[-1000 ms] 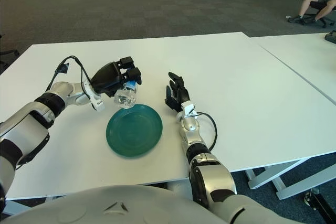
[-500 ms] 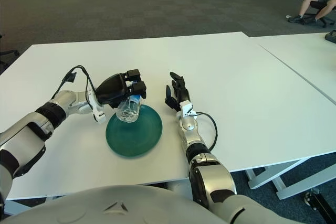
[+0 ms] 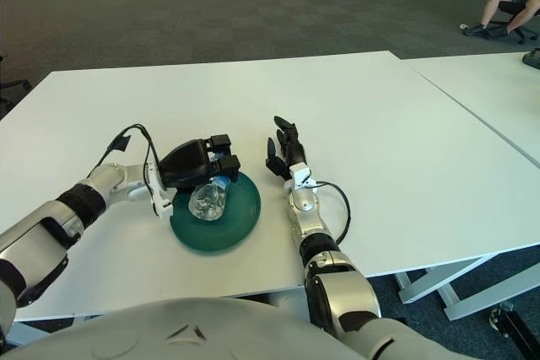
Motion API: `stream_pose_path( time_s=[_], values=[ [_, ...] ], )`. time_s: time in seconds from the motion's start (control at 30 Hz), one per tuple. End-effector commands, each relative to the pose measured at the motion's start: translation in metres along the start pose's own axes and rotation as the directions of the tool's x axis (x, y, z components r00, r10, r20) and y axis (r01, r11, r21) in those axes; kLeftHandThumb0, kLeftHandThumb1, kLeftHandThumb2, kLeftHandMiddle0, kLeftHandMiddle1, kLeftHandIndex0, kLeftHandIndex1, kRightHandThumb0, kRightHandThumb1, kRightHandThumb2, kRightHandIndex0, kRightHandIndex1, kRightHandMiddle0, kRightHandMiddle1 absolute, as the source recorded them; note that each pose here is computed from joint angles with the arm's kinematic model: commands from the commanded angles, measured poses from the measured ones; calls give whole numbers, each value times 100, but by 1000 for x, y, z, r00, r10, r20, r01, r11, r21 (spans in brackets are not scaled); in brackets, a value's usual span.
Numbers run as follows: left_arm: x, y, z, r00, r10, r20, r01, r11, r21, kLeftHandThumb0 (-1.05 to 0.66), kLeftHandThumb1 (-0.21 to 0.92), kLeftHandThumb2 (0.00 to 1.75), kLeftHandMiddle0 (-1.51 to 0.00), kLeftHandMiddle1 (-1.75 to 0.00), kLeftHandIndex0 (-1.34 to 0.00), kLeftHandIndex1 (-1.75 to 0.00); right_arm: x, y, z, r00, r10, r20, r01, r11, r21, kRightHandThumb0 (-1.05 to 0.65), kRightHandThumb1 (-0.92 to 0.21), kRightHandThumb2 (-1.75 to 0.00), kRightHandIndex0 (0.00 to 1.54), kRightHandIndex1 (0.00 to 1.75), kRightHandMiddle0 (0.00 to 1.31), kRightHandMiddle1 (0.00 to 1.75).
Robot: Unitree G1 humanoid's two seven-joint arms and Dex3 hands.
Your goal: Put the bottle into the plate.
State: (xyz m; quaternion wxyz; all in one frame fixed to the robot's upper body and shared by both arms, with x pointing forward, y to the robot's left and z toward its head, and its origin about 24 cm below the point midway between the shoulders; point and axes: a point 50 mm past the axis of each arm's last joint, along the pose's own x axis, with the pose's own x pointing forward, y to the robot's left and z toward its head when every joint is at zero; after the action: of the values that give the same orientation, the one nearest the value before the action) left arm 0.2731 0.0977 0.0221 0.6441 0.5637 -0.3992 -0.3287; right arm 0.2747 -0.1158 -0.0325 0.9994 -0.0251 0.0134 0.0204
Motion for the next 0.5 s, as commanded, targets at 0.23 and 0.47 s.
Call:
stream_pose_path(
  time_s=[0.23,0.47],
  values=[
    [4,13,0,999,19,26,-19,1000,19,0,17,145,-77,-162,-50,-175,-20,-5,-27,991,-8,-136,11,1000,22,-64,-92,-78,26,1,0,57],
    [1,14,4,999,30,42,-30,1000,1,0,19,143,-76,-162,-48,-175,-20,-5,-27,990,-9,-139,12,1000,21,-63,-92,-78,26,1,0,58]
  ],
)
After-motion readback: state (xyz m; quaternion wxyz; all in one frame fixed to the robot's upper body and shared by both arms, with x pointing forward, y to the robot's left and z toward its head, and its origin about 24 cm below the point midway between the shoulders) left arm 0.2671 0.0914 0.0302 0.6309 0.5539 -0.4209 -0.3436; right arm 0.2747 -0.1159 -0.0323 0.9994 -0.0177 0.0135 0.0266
